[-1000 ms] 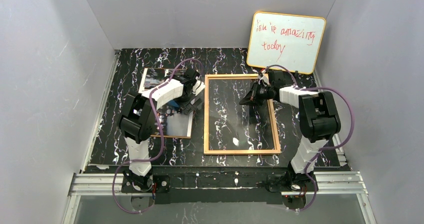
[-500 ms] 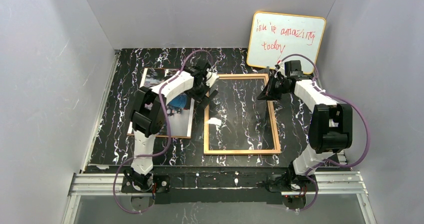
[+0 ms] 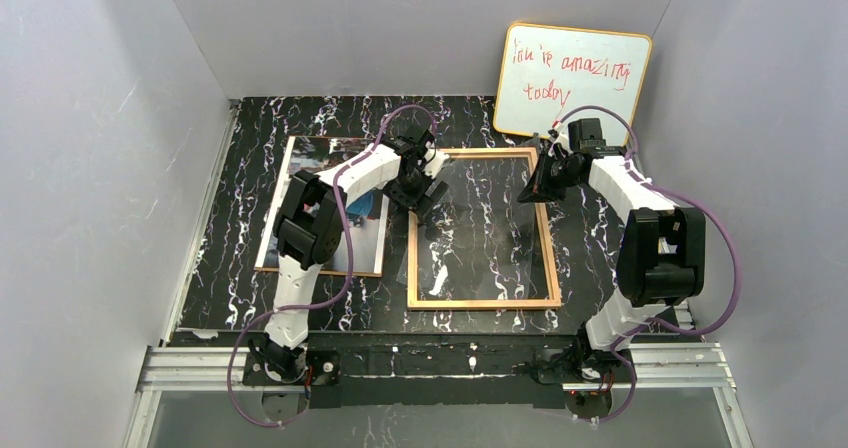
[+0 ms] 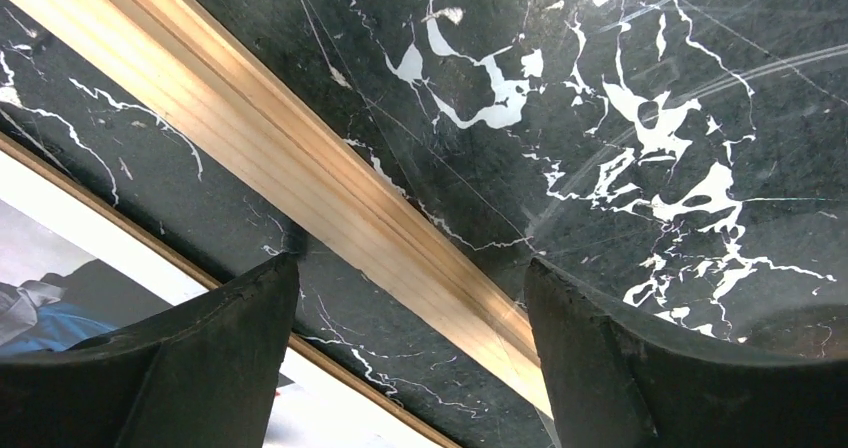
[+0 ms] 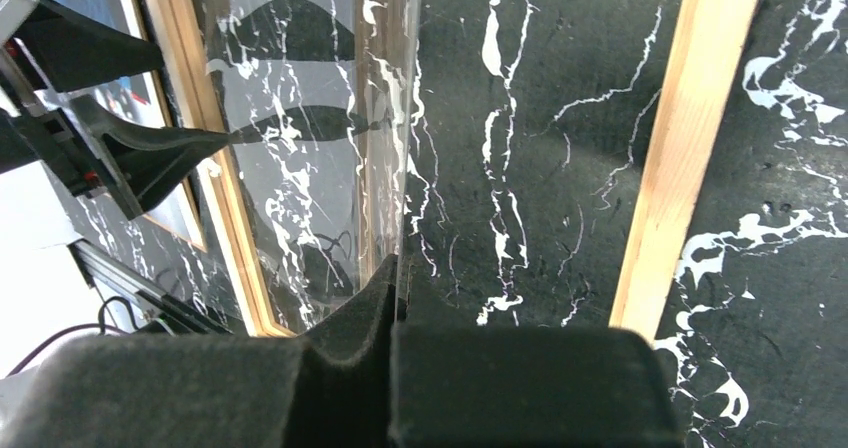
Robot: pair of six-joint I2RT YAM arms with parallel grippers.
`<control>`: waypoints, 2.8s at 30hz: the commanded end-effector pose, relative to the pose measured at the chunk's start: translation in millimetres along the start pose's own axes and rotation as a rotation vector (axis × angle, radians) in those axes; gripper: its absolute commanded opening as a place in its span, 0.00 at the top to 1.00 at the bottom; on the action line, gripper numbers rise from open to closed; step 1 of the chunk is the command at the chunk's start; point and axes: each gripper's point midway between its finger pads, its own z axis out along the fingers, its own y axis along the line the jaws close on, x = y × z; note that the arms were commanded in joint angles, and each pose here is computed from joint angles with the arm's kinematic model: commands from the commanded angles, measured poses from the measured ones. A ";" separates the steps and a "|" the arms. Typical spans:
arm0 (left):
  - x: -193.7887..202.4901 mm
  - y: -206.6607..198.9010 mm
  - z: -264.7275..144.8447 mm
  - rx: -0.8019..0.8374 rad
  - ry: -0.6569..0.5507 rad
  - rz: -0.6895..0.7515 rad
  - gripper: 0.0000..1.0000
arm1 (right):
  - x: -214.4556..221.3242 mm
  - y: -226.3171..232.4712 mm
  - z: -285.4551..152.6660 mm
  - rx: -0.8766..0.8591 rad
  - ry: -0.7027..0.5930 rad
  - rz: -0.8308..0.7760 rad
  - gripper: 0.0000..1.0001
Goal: Put the photo into the frame
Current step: Move the photo frame item to the photo frame, then move the photo frame to the center of the board.
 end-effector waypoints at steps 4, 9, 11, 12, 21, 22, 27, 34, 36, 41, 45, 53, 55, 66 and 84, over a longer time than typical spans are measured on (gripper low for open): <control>-15.3 6.0 -7.2 -0.039 -0.030 -0.018 0.29 | 12.5 -6.8 -7.7 0.037 0.014 -0.016 0.99; -29.9 16.4 -13.0 -0.067 -0.063 -0.020 0.41 | 11.4 -2.1 -8.1 0.015 0.013 -0.011 0.99; -30.5 17.9 -11.8 -0.057 -0.063 -0.027 0.41 | 10.7 -1.1 -8.3 0.010 0.011 -0.010 0.99; -28.9 18.7 -9.9 -0.059 -0.056 -0.025 0.42 | 10.5 0.3 -8.3 0.005 0.010 -0.010 0.99; -4.6 34.8 14.2 -0.135 0.029 -0.008 0.67 | 11.2 9.7 -9.0 -0.048 0.002 0.008 0.99; -2.9 37.8 16.2 -0.147 0.035 -0.009 0.72 | 11.8 11.3 -8.9 -0.057 0.002 0.009 0.99; -2.9 58.8 15.8 -0.198 0.035 -0.039 0.85 | 14.1 19.0 -8.1 -0.108 -0.005 0.024 0.99; 9.6 68.0 1.4 -0.218 0.031 -0.054 0.82 | 8.3 29.4 4.6 -0.216 -0.048 0.056 0.99; 12.2 74.2 -2.9 -0.232 0.022 -0.066 0.82 | 6.0 31.2 8.4 -0.242 -0.057 0.071 0.99; 8.2 89.8 -21.8 -0.216 -0.043 -0.130 0.78 | -0.4 32.1 16.1 -0.270 -0.067 0.068 0.99; 6.6 86.3 -42.0 -0.167 -0.060 -0.126 0.54 | -1.8 43.9 8.9 -0.321 -0.064 0.055 0.99; -3.6 107.9 -93.1 -0.072 -0.166 -0.221 0.18 | -7.4 94.3 -33.9 -0.524 -0.086 0.007 0.99; -4.9 121.6 -104.8 -0.079 -0.194 -0.251 0.16 | -11.5 109.7 -46.8 -0.572 -0.089 -0.003 0.99; 35.5 213.3 -119.0 -0.218 -0.186 -0.441 0.11 | -26.4 162.9 -92.2 -0.784 -0.103 -0.010 0.99; 83.9 196.7 -79.2 -0.189 -0.090 -0.447 0.10 | -35.5 158.8 -62.2 -0.826 -0.061 0.133 0.99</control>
